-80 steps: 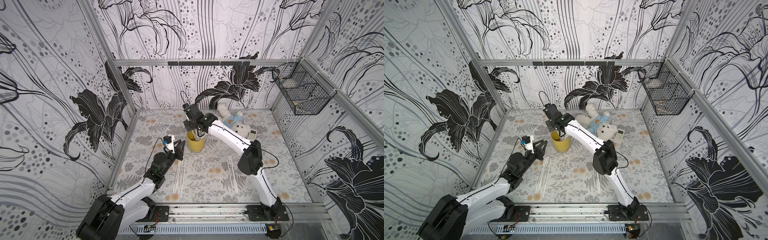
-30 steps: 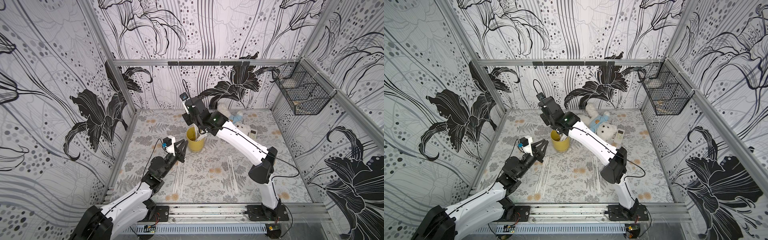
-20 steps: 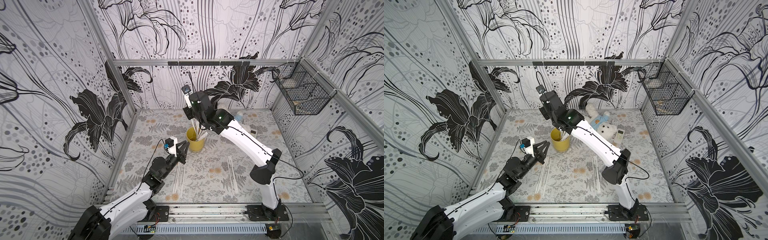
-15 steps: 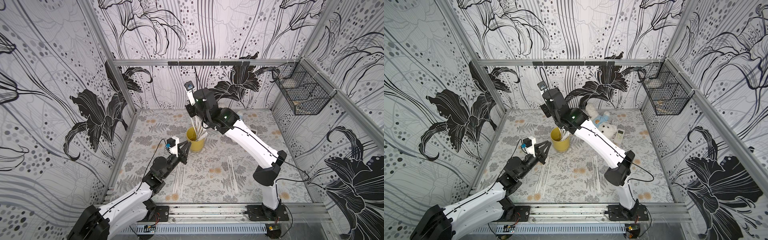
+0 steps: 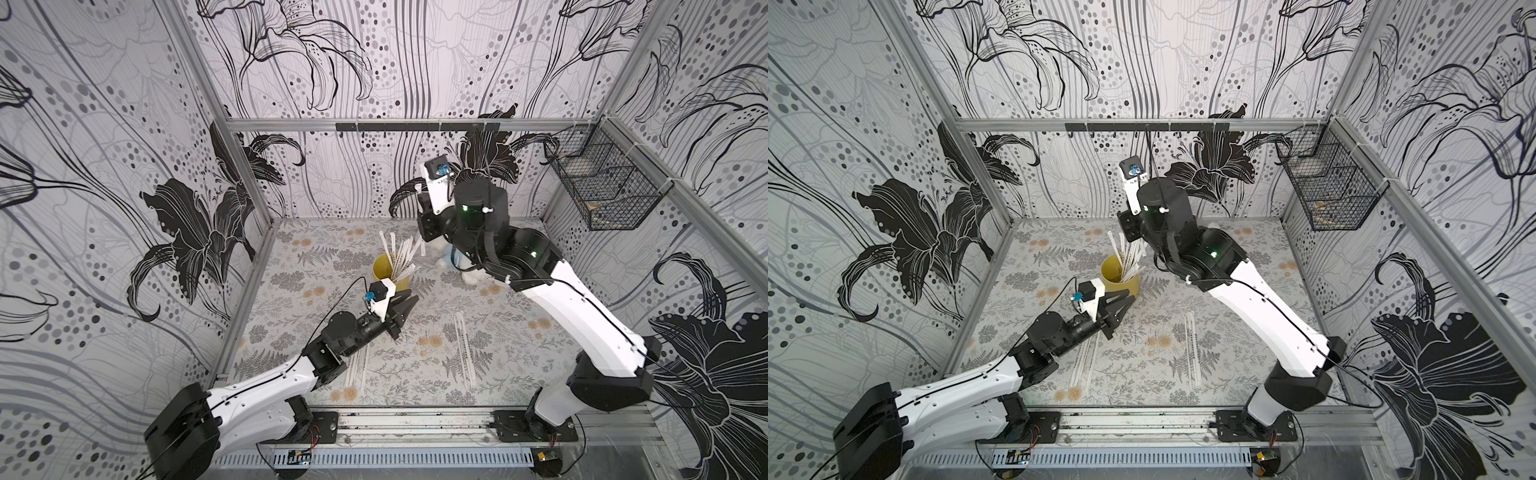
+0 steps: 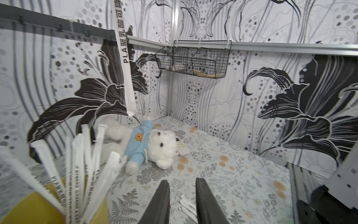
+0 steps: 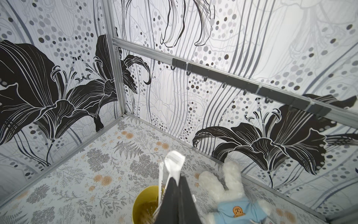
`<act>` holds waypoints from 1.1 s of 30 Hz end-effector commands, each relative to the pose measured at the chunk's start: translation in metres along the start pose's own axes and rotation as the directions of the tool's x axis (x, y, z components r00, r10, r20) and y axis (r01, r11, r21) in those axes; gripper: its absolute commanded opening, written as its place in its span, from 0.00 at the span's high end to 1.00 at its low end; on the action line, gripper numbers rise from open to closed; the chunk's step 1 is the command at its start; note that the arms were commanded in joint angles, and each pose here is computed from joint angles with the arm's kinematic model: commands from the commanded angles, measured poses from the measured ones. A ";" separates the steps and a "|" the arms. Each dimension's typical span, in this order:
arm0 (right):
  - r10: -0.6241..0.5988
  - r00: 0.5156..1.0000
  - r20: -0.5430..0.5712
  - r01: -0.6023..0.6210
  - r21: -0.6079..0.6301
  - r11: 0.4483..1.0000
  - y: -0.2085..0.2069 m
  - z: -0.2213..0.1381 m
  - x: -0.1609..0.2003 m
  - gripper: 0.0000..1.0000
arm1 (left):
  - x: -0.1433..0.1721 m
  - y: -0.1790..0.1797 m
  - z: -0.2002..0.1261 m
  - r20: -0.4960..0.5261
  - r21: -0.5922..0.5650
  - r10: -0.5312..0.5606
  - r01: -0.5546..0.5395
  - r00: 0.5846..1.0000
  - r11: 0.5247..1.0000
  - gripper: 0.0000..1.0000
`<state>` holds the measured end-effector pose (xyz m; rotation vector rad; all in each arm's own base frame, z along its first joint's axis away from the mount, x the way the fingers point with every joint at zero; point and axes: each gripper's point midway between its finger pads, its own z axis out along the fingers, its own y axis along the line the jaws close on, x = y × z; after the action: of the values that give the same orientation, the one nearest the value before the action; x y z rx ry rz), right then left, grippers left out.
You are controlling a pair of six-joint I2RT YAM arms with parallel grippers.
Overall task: Take the straws out of the storage container
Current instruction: Place the straw at the center of the board.
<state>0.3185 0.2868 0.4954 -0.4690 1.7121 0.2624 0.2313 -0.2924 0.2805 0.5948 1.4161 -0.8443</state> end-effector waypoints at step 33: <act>0.323 0.347 -0.881 -0.466 0.137 0.874 -0.067 0.003 0.409 1.00 | 0.109 -0.092 0.056 -0.269 0.349 -0.096 0.190 0.958 0.918 0.69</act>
<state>0.2901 0.1574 0.0992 -0.2347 2.9104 0.5276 0.1872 -0.4001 0.1766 0.9176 1.6006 -1.1771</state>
